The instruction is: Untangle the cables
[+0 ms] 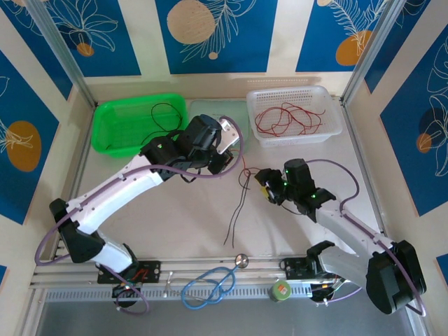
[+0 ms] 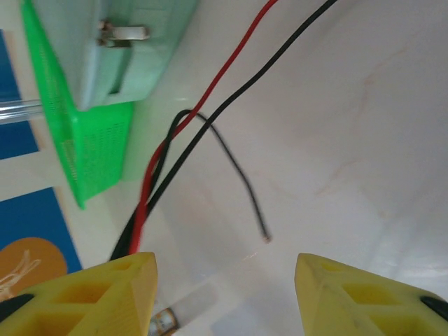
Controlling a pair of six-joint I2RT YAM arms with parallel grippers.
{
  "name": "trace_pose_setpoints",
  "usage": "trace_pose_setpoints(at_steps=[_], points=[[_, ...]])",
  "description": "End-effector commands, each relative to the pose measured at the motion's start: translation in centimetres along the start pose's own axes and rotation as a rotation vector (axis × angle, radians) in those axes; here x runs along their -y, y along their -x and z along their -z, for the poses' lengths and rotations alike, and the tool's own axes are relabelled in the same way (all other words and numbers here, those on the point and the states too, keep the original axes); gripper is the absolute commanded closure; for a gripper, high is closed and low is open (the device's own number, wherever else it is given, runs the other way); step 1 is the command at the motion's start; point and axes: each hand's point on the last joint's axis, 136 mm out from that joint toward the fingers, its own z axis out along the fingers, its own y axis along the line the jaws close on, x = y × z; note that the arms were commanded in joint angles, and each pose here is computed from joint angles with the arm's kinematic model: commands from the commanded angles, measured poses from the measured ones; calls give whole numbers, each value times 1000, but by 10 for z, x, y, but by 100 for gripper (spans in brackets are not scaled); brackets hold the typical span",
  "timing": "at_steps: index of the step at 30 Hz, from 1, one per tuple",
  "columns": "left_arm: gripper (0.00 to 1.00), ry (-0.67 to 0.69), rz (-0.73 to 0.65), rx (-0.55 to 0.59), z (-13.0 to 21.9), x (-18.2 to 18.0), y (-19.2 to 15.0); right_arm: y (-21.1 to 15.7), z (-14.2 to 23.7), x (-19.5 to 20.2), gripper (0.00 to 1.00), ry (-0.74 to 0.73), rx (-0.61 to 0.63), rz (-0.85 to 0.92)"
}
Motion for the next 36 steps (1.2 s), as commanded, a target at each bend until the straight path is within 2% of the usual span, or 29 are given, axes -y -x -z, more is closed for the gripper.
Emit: trace_pose_setpoints(at_steps=[1,5,11,21,24,28,36], points=[[100,-26,14,40,17,5,9,-7,10,-41,45,113,10,-8],[100,-29,12,50,19,5,13,-25,16,-44,48,91,-10,72],[100,-27,7,60,23,5,19,-36,31,-44,50,15,18,285],[100,-44,13,81,33,9,23,-37,-6,-61,52,-44,-40,449],[99,-46,13,88,36,9,24,-33,-15,-62,62,-68,-24,464],[99,-15,17,97,46,3,25,-25,-15,-46,98,-139,25,466],[96,213,41,162,92,-39,40,0,8,4,100,-277,112,423]])
